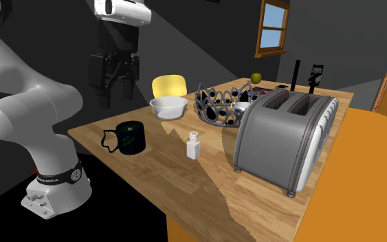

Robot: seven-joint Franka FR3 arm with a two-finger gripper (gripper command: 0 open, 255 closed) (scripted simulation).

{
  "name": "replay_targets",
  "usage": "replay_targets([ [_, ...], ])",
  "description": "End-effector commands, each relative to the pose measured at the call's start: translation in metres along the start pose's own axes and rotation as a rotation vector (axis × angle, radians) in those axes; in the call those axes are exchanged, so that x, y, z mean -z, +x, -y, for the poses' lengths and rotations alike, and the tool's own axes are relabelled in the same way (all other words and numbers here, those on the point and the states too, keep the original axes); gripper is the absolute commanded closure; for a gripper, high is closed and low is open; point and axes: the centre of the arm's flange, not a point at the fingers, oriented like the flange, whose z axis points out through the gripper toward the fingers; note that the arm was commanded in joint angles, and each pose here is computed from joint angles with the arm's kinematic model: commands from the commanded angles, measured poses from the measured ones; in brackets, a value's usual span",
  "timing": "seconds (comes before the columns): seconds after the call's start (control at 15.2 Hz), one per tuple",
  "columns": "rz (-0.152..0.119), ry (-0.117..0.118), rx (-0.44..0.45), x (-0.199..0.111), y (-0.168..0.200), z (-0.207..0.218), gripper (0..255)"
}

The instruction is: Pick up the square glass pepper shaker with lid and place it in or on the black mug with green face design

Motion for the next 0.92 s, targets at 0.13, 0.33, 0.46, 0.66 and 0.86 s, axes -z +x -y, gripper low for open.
replay_targets([
  [0.13,-0.019,0.006,-0.022,-0.012,0.008,0.02,0],
  [0.33,-0.047,0.014,-0.055,-0.031,0.022,0.049,0],
  [0.46,-0.065,0.02,-0.077,-0.042,0.032,0.068,0],
  [0.66,-0.093,0.029,-0.11,-0.059,0.048,0.097,0],
  [0.86,-0.121,0.037,-0.143,-0.076,0.065,0.125,0],
])
